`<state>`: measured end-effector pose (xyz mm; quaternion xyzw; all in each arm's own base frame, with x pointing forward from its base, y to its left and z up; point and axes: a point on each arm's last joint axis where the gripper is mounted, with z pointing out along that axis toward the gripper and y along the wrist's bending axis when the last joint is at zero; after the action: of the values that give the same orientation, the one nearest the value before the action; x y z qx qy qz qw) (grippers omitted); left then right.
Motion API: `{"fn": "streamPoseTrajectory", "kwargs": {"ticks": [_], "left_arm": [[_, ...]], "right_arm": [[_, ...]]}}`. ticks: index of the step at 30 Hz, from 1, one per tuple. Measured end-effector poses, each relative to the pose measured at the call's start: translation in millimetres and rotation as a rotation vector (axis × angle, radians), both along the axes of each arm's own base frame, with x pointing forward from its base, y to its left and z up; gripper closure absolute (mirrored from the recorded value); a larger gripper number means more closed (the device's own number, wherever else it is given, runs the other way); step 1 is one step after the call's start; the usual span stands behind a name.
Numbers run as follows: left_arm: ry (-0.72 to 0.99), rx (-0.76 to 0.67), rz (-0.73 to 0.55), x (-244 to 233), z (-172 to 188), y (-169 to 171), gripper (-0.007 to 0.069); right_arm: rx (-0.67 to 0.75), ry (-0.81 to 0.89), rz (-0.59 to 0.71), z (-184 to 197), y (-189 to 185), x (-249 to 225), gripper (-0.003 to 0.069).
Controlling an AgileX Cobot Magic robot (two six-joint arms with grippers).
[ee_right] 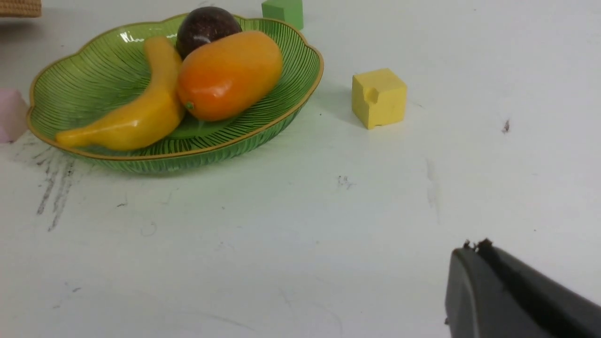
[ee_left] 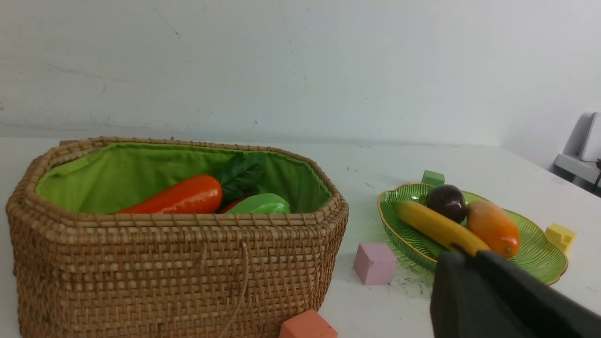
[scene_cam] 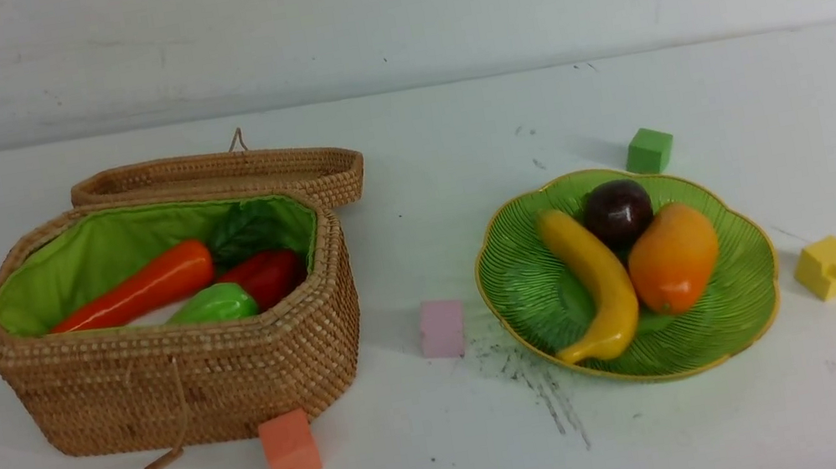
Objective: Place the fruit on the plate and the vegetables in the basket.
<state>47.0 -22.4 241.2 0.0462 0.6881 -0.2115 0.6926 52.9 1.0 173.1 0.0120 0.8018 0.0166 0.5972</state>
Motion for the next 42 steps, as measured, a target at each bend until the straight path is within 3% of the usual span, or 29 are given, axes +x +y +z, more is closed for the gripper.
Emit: {"fn": "streamPoseTrajectory", "kwargs": {"ticks": [12, 20, 24, 30, 42], "left_arm": [[-0.008, -0.001, 0.023, 2, -4, 2, 0.0606], [-0.051, 0.062, 0.234, 11, -31, 15, 0.0638], [0.032, 0.120, 0.279, 10, -43, 17, 0.0638], [0.348, 0.108, 0.261, 5, -72, 16, 0.0638], [0.351, 0.084, 0.269, 5, -72, 17, 0.0638]], "right_arm": [[0.000, 0.000, 0.000, 0, 0, 0, 0.0659], [0.000, 0.001, 0.000, 0, 0, 0, 0.0654], [0.000, 0.001, 0.000, 0, 0, 0, 0.0652], [0.003, 0.001, 0.001, 0, 0, 0, 0.0643], [0.003, 0.001, 0.001, 0, 0, 0, 0.0636]]}}
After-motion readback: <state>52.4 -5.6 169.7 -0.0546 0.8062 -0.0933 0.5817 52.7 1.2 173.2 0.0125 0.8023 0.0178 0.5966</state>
